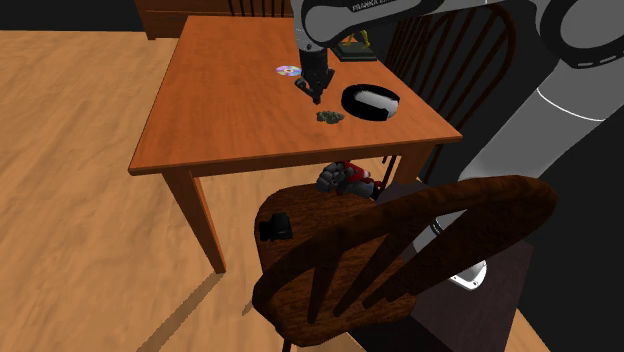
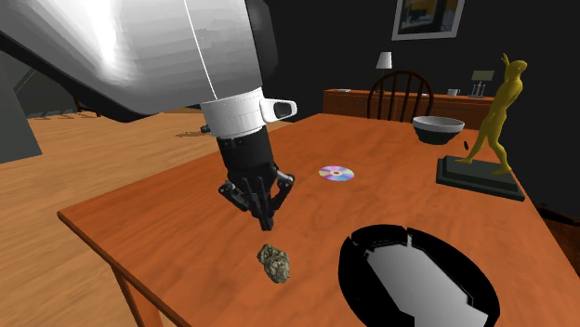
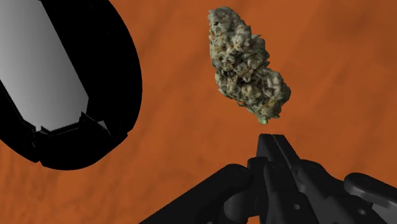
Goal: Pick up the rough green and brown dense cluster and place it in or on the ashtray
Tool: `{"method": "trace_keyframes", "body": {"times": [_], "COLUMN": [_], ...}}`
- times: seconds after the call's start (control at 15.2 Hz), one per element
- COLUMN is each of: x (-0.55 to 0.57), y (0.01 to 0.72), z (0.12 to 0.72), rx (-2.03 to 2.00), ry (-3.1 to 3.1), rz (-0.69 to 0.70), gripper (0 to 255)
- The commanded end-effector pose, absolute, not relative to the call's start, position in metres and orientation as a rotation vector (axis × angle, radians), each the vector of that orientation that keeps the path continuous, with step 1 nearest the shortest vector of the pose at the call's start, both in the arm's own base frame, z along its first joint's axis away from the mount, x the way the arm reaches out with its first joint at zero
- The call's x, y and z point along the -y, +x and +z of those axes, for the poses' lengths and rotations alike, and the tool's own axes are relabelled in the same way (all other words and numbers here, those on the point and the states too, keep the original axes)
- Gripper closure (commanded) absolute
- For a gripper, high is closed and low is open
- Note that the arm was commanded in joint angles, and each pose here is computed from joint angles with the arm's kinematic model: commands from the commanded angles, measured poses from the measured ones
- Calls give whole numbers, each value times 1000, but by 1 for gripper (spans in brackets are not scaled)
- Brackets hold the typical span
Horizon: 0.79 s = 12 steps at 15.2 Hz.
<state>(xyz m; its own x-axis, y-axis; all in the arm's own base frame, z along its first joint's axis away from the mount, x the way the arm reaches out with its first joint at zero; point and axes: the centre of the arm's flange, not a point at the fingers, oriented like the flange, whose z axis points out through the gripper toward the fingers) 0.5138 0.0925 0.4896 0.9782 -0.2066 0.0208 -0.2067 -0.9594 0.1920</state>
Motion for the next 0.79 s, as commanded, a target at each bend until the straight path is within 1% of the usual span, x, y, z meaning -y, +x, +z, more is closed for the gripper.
{"method": "trace_keyframes", "body": {"times": [0.0, 0.13, 0.2, 0.46, 0.73], "x": [-92, -92, -92, -46, -46], "y": [514, 514, 514, 469, 468], "z": [490, 490, 490, 482, 461], "rx": [309, 309, 309, -135, -135], "ry": [2931, 2931, 2931, 3143, 3143], "rz": [1, 1, 1, -55, -55], "gripper": [255, 255, 0, 0, 0]}}
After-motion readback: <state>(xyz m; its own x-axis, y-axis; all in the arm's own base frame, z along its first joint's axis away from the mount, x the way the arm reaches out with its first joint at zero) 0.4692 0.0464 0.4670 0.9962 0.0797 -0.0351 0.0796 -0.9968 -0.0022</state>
